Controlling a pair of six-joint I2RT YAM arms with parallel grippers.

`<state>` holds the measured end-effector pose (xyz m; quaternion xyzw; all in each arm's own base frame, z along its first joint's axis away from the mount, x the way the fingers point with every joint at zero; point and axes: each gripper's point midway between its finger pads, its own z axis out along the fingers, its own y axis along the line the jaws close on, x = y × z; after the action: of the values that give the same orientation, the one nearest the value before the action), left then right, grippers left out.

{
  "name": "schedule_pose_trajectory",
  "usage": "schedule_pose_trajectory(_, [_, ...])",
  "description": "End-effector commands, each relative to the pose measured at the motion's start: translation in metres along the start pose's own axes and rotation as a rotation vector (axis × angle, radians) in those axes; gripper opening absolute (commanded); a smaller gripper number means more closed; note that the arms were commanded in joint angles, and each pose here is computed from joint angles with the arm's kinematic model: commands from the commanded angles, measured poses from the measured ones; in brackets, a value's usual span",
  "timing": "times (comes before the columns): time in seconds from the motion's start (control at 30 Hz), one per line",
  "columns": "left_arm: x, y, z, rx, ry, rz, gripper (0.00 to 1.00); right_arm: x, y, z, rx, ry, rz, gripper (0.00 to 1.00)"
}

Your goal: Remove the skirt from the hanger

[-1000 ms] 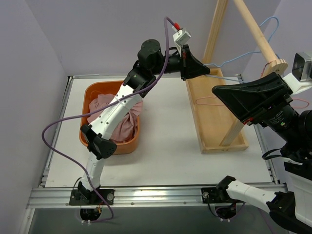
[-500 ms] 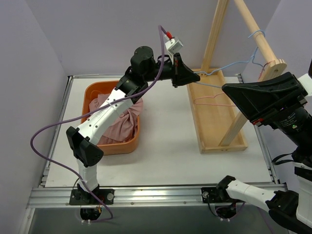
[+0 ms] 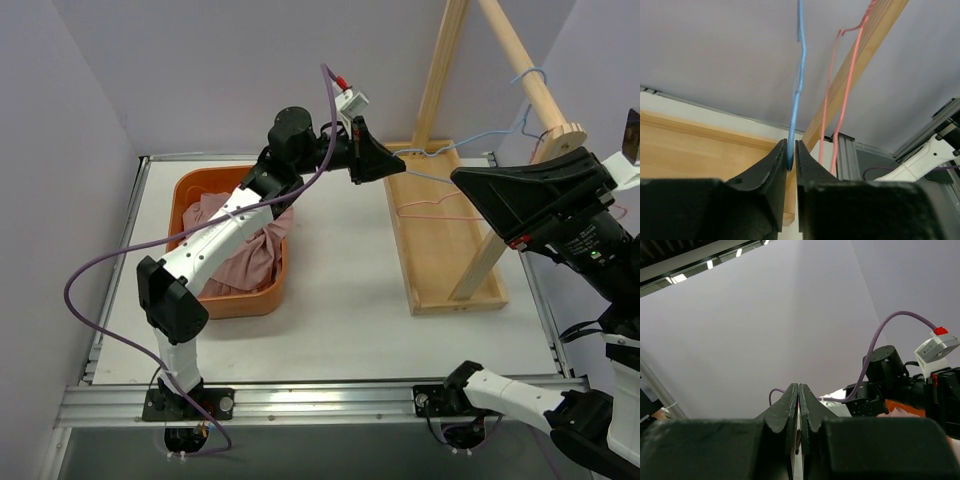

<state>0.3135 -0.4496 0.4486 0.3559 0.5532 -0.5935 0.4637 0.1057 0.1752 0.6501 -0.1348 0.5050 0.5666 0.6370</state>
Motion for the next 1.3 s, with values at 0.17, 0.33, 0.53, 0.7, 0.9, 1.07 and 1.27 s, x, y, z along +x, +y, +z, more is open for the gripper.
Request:
schedule_pose_trajectory(0.17, [0.028, 0.042, -0.015, -0.155, 0.001, -0.139, 0.34, 0.066, -0.113, 0.011, 0.412, 0.143, -0.012, 0.00])
schedule_pose_trajectory(0.33, [0.051, 0.055, -0.023, -0.233, 0.055, -0.177, 0.47, 0.104, -0.152, 0.011, 0.507, 0.214, -0.033, 0.00])
schedule_pose_trajectory(0.53, [0.072, 0.064, -0.048, -0.373, 0.136, -0.176, 0.79, 0.137, -0.181, 0.016, 0.566, 0.305, -0.046, 0.28])
schedule_pose_trajectory(0.7, [0.072, 0.073, -0.101, -0.589, 0.206, -0.132, 0.97, 0.159, -0.196, 0.016, 0.610, 0.369, -0.054, 0.63])
schedule_pose_trajectory(0.9, [0.053, 0.084, -0.192, -0.785, 0.099, -0.226, 0.94, 0.188, -0.209, 0.017, 0.631, 0.427, -0.043, 1.00])
schedule_pose_trajectory(1.07, [0.039, 0.056, -0.246, -0.901, 0.029, -0.197, 0.94, 0.214, -0.223, 0.012, 0.698, 0.452, -0.048, 1.00])
schedule_pose_trajectory(1.27, [0.040, 0.011, -0.275, -0.908, -0.071, -0.213, 0.94, 0.264, -0.217, 0.010, 0.750, 0.507, -0.070, 1.00])
